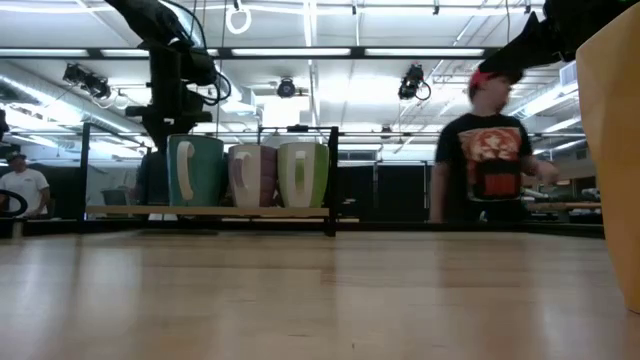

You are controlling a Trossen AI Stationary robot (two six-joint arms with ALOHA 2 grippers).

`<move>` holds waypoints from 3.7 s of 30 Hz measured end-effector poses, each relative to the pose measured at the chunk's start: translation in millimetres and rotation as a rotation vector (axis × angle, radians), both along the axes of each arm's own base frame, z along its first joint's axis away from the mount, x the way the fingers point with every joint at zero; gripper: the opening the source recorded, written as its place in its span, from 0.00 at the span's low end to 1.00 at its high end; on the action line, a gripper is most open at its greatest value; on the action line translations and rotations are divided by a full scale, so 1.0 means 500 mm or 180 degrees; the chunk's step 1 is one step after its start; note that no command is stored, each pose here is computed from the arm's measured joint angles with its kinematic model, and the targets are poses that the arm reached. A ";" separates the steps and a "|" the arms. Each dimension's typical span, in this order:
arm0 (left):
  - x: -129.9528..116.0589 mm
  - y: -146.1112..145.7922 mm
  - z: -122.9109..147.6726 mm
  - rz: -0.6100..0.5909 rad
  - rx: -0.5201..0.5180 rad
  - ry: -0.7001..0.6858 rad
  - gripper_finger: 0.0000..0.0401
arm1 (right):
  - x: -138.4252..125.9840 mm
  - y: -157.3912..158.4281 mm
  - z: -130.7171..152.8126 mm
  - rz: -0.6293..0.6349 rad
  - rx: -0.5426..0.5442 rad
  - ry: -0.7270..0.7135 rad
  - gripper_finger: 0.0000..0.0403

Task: Place coffee mugs
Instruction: Adjust the dark blue patterned mug on the shelf

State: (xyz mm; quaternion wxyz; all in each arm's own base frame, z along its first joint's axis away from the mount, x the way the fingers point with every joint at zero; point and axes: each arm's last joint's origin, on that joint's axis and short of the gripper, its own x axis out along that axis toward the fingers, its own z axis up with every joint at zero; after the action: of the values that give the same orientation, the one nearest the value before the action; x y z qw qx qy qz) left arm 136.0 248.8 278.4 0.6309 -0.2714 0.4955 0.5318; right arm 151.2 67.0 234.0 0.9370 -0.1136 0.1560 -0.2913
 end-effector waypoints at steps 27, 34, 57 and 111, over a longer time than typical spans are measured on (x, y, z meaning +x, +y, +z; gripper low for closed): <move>0.003 0.003 -0.003 -0.0063 -0.0055 -0.0097 0.52 | 0.000 0.000 0.000 0.0006 0.0003 0.0003 0.03; 0.002 0.001 -0.004 -0.0058 -0.0087 -0.0087 0.54 | 0.000 0.000 0.000 0.0006 0.0003 0.0002 0.03; 0.008 0.019 0.019 -0.0054 0.0427 0.0185 0.54 | 0.000 0.000 0.000 0.0007 0.0002 0.0005 0.03; 0.006 0.006 0.010 -0.0037 -0.0053 -0.0283 0.54 | 0.000 0.000 0.000 0.0010 0.0004 0.0003 0.03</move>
State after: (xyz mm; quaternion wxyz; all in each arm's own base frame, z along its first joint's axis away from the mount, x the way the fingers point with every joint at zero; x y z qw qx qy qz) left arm 138.8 251.6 283.4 0.6531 -0.2971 0.4730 0.5114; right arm 151.3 67.1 233.9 0.9374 -0.1134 0.1565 -0.2897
